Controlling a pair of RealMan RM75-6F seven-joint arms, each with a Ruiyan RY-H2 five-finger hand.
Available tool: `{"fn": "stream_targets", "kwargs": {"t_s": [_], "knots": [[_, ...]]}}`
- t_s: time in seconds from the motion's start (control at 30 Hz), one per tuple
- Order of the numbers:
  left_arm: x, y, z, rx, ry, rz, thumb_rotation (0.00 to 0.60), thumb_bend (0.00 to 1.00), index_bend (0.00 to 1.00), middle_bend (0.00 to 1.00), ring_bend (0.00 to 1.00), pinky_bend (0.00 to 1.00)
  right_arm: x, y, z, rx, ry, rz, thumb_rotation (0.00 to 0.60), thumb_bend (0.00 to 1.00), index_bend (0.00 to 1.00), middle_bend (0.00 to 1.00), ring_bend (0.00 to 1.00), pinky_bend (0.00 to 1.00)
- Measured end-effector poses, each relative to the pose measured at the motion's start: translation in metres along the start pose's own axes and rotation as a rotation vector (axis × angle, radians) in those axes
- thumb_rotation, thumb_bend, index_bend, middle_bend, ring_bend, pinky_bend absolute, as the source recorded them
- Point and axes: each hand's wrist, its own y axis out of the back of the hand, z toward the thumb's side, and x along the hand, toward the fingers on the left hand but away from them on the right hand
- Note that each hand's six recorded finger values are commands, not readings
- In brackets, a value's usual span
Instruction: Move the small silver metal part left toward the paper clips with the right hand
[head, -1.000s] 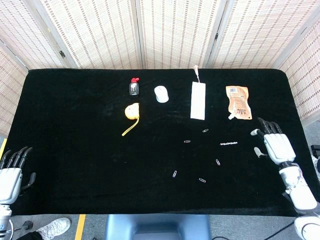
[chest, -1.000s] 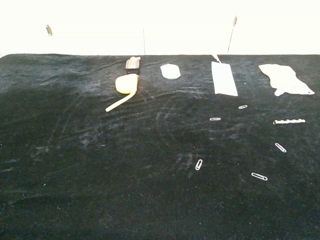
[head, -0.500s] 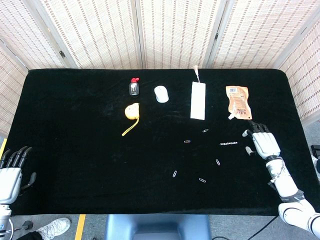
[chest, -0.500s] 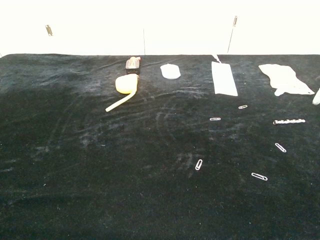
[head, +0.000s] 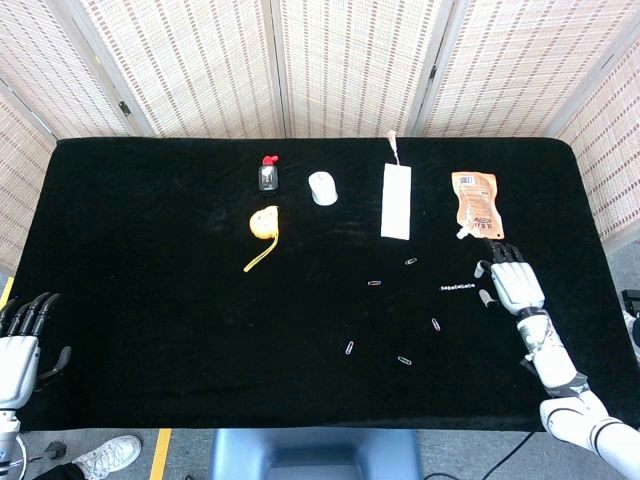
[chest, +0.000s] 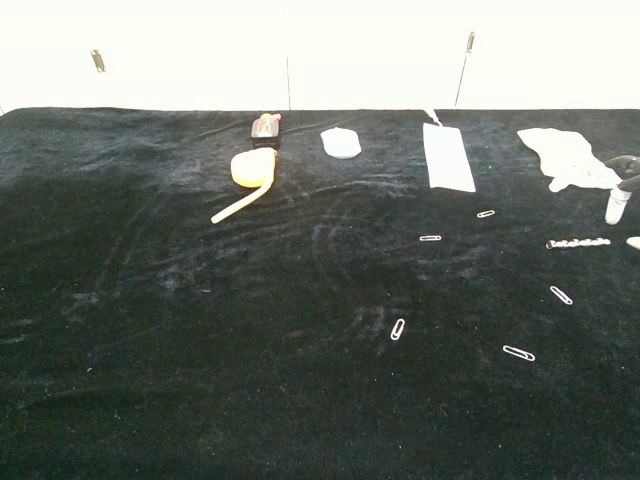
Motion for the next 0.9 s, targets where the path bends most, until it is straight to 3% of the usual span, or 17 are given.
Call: {"fn": "stream_targets", "kwargs": {"t_s": [0.1,0.2,0.9], "knots": [[-0.001,0.001,0.0,-0.009,-0.001,0.003,0.6,0.27,0.09,0.13,0.17,0.06,-0.005,-0.002,0.005,0.001,0.007,-0.001,0.6,0.39,0.44,0.0,0.0,0.0],[-0.001,0.002,-0.001,-0.015,-0.004,0.006,0.6,0.24,0.09,0.13,0.17,0.06,-0.007,-0.005,0.01,0.012,0.019,0.001,0.6,0.39,0.45,0.0,0.0,0.0],[-0.004,0.005,-0.003,-0.033,-0.006,0.007,0.6,0.24,0.1,0.13,0.17,0.06,-0.016,-0.015,0.017,0.008,0.024,0.007,0.6,0.39,0.48,0.0,0.0,0.0]]}}
